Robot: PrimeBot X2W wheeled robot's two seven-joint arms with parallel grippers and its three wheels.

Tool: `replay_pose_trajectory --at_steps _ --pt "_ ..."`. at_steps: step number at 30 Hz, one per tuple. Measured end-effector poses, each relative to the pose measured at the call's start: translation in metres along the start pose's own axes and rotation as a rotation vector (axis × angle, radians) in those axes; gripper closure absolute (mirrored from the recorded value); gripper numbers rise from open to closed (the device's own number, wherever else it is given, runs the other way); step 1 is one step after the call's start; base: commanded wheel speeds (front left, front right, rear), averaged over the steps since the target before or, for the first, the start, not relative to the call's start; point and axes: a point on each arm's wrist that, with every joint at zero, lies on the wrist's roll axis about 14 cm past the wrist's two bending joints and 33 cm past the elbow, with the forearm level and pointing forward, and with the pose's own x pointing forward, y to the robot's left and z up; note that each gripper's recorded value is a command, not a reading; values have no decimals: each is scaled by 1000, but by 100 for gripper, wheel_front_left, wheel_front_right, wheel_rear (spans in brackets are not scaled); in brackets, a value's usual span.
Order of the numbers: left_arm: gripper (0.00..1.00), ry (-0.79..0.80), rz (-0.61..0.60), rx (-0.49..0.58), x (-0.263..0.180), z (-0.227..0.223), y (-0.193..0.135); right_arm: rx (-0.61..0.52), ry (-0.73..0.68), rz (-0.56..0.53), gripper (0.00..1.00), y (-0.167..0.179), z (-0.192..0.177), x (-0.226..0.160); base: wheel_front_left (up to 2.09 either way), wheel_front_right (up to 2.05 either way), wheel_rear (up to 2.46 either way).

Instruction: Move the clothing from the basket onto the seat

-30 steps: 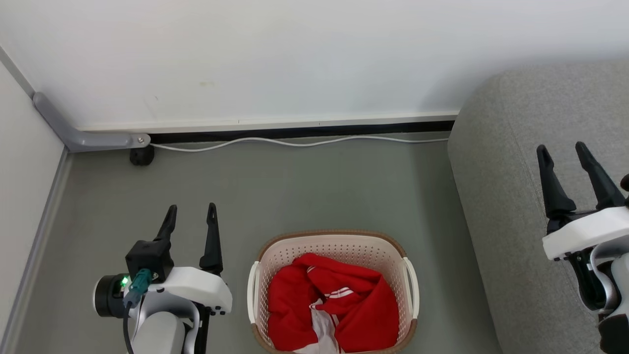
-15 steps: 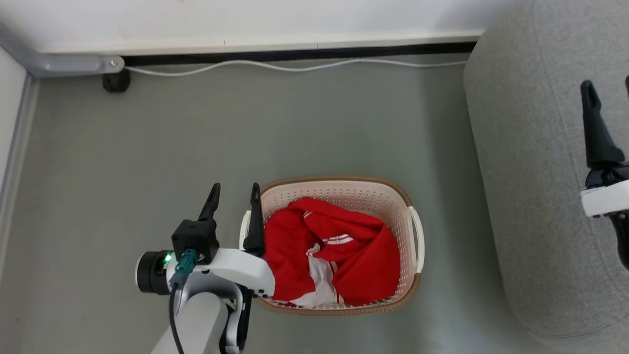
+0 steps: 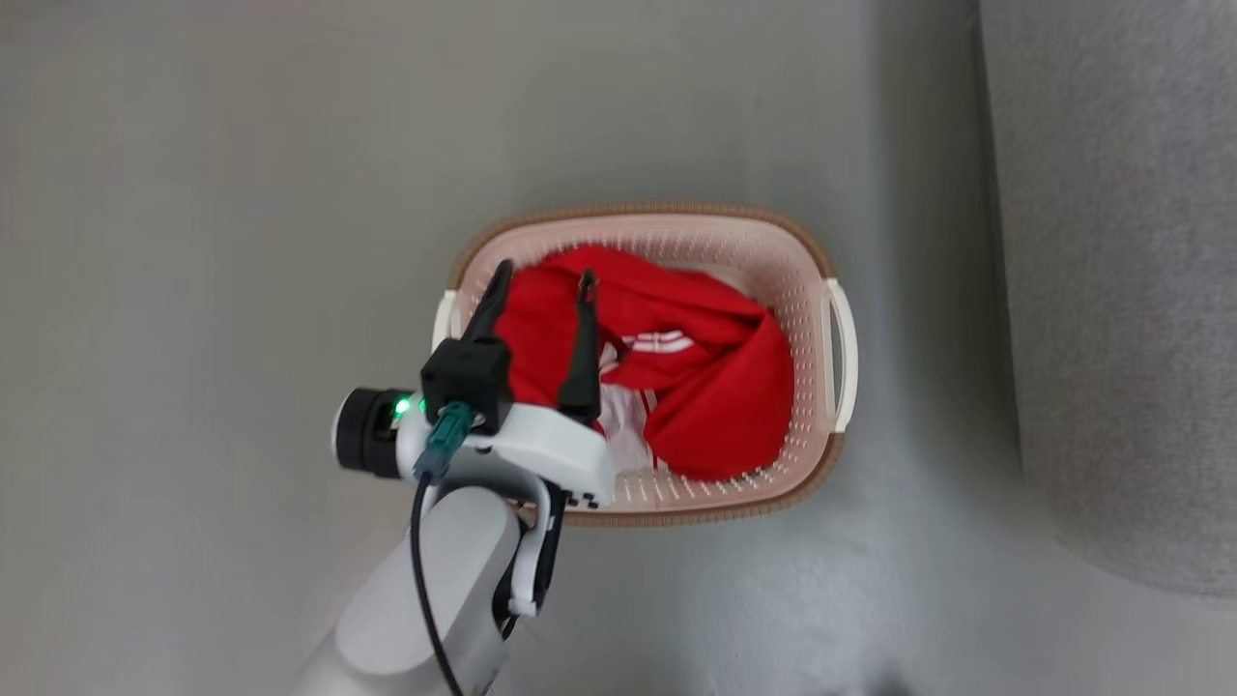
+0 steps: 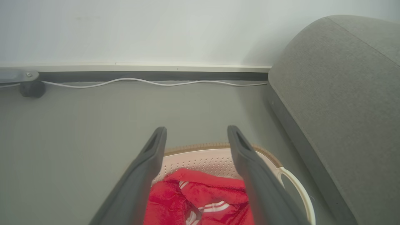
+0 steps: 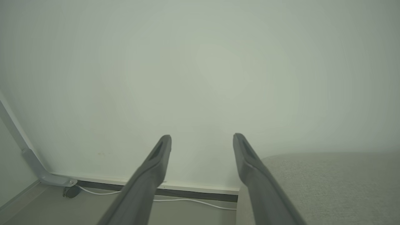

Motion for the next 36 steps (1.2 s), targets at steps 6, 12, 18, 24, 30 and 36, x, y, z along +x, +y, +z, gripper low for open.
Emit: replay_pose_trajectory --at_steps 6,12,18,24,30,36 --pt "0 114 -80 -17 23 -44 -19 10 7 7 0 -7 -25 16 0 0 0" --pt "0 203 -145 -27 44 -82 -32 15 27 10 0 -14 -50 23 0 0 0" --pt "0 283 -221 -39 60 -118 -50 2 45 9 0 -22 -69 27 0 0 0" --pt "0 333 -296 -19 74 -145 -67 -10 59 10 0 -25 -80 26 0 0 0" --pt "0 373 -363 30 81 -166 -79 -16 67 8 0 -27 -85 25 0 0 0" --pt "0 433 -396 31 89 -187 -84 -17 79 4 0 -28 -91 22 0 0 0"
